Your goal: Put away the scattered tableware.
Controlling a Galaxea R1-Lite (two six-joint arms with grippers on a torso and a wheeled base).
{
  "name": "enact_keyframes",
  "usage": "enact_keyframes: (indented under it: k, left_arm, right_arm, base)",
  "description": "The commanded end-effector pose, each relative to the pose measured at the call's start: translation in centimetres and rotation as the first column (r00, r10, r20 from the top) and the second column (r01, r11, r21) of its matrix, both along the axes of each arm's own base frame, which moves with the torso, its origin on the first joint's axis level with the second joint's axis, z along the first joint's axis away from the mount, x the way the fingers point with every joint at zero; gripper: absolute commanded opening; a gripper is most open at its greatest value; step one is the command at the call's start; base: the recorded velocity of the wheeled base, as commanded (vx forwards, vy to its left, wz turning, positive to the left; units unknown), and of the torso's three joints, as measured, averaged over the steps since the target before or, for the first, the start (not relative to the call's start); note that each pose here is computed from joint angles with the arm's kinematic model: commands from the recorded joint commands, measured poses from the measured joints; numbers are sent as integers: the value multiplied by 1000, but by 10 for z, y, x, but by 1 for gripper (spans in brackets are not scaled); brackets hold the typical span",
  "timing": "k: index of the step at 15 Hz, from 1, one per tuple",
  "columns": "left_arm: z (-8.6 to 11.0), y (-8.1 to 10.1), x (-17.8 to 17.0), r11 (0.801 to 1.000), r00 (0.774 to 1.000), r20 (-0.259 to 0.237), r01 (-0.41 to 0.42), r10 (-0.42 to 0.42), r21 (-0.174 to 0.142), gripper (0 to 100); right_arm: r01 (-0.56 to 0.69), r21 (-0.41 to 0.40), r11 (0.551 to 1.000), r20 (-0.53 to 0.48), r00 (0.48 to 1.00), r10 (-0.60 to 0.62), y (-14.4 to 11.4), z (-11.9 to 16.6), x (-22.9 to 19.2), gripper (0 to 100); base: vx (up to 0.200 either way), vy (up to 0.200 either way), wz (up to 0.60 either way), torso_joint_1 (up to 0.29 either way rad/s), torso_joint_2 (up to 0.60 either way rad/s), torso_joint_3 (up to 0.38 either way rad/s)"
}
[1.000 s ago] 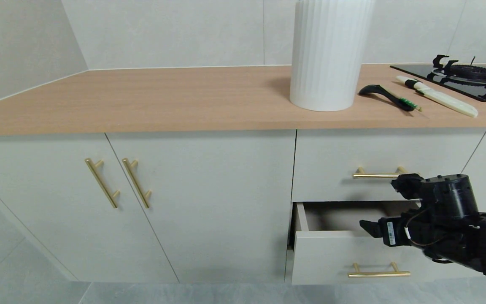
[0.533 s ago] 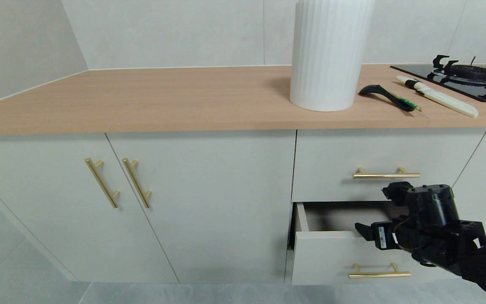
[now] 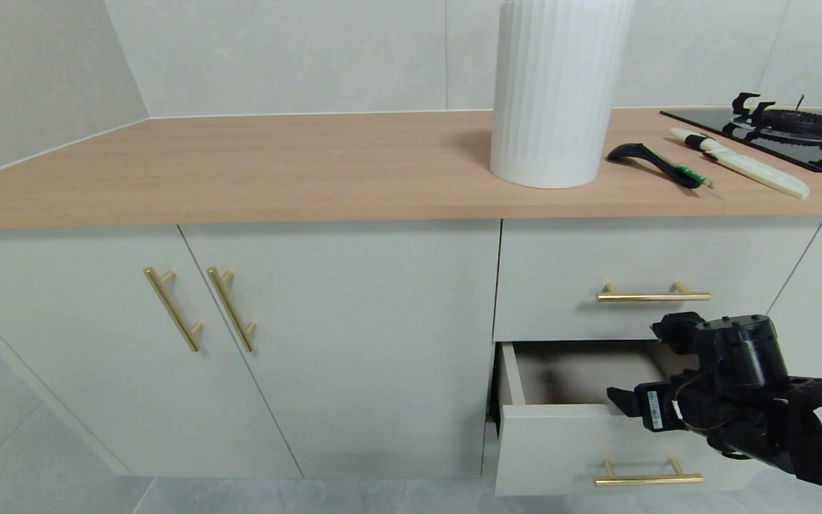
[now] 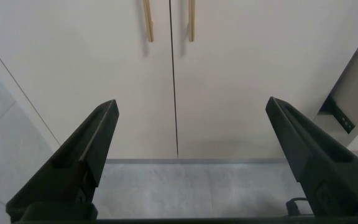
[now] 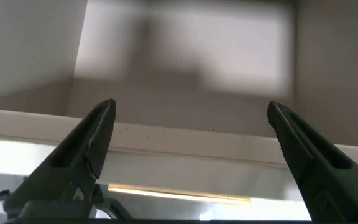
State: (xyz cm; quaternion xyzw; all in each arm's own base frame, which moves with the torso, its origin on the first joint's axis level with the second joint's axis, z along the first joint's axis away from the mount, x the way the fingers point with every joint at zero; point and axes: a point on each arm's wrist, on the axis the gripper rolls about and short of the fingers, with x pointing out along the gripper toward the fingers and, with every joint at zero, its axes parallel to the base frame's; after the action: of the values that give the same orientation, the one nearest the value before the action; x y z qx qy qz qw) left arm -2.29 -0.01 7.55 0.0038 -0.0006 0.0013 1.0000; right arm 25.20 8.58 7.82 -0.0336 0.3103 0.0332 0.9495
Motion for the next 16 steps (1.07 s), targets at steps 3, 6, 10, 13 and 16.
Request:
enact_keyframes:
  k: [3, 6, 10, 13, 16]
  left_arm:
    - [0, 0, 0, 1000, 1000, -1, -1, 1, 0, 100]
    - [0, 0, 0, 1000, 1000, -1, -1, 1, 0, 100]
    - [0, 0, 0, 1000, 1000, -1, -1, 1, 0, 100]
    - [0, 0, 0, 1000, 1000, -1, -1, 1, 0, 100]
    - [0, 0, 0, 1000, 1000, -1, -1, 1, 0, 100]
  right_arm:
    - [-11, -8, 1000, -42, 999, 11, -3, 12, -12, 100]
    - [-34, -33, 999, -113, 993, 30, -1, 17, -21, 100]
    - [-66, -69, 995, -211, 976, 50, 1, 12, -30, 100]
    - [-135, -134, 982, -313, 946, 88, -1, 11, -46, 100]
    - [-223, -189, 956, -405, 905, 131, -2, 12, -62, 100]
  base:
    - [0, 0, 0, 0, 0, 0]
    - [0, 0, 0, 0, 0, 0]
    - [0, 0, 0, 0, 0, 0]
    - [0, 0, 0, 0, 0, 0]
    - [0, 0, 0, 0, 0, 0]
